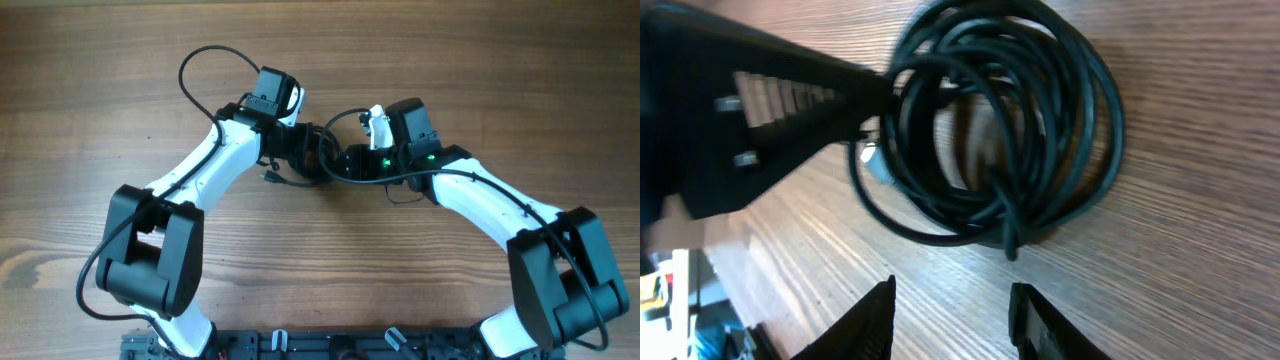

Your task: Untangle cables

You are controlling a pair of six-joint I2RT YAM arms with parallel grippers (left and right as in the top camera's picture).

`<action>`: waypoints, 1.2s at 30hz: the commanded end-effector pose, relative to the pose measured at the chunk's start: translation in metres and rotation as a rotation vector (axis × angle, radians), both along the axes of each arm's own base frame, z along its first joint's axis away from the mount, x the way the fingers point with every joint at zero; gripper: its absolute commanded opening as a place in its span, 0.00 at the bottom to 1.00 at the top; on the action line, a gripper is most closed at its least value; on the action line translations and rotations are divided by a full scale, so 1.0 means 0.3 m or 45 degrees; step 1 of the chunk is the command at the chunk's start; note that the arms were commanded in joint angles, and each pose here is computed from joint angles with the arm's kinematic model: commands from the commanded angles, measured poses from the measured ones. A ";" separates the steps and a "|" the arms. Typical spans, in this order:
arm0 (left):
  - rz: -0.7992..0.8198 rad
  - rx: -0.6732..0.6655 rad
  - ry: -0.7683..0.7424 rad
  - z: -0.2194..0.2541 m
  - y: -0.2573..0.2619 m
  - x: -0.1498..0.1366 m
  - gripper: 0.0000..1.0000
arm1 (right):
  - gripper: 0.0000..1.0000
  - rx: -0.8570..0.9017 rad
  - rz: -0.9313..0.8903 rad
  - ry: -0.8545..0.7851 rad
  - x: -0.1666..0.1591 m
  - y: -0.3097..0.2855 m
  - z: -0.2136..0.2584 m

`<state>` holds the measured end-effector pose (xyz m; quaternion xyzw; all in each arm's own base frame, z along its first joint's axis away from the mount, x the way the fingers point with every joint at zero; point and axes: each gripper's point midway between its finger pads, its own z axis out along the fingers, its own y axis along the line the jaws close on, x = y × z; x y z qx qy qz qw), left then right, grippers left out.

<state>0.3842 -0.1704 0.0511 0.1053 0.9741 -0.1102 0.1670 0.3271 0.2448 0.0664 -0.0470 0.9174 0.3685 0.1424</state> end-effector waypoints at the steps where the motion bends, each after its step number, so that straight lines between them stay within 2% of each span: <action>1: 0.005 -0.021 0.018 -0.017 -0.003 0.001 0.04 | 0.38 -0.062 -0.080 0.019 0.036 -0.017 -0.044; 9: 0.005 -0.006 0.055 -0.086 -0.005 0.006 0.05 | 0.40 -0.100 -0.089 0.023 0.047 -0.026 -0.091; 14: 0.003 -0.007 0.056 -0.090 -0.008 0.006 0.06 | 0.38 -0.141 -0.136 -0.041 0.087 -0.043 -0.092; 17: 0.003 -0.007 0.056 -0.090 -0.009 0.006 0.07 | 0.33 -0.122 -0.138 -0.083 0.108 -0.032 -0.078; 23: 0.003 -0.006 0.057 -0.091 -0.009 0.006 0.12 | 0.33 -0.101 -0.102 -0.127 0.110 0.021 -0.084; 27: 0.003 -0.007 0.057 -0.091 -0.009 0.006 0.13 | 0.33 -0.185 -0.234 -0.074 0.126 -0.005 -0.152; 29: 0.003 -0.007 0.057 -0.091 -0.009 0.006 0.13 | 0.29 -0.196 -0.285 -0.043 0.133 -0.015 -0.179; 31: 0.003 -0.006 0.057 -0.091 -0.008 0.005 0.18 | 0.21 -0.176 -0.301 -0.011 0.129 -0.008 -0.190; 33: 0.003 -0.006 0.058 -0.091 -0.008 0.005 0.28 | 0.13 -0.133 -0.295 0.047 0.110 0.009 -0.190; 35: 0.003 -0.006 0.058 -0.091 -0.008 0.005 0.45 | 0.11 -0.075 -0.268 0.128 0.074 0.038 -0.186; 36: 0.003 -0.006 0.058 -0.091 -0.008 0.005 0.50 | 0.09 -0.043 -0.251 0.175 0.051 0.055 -0.182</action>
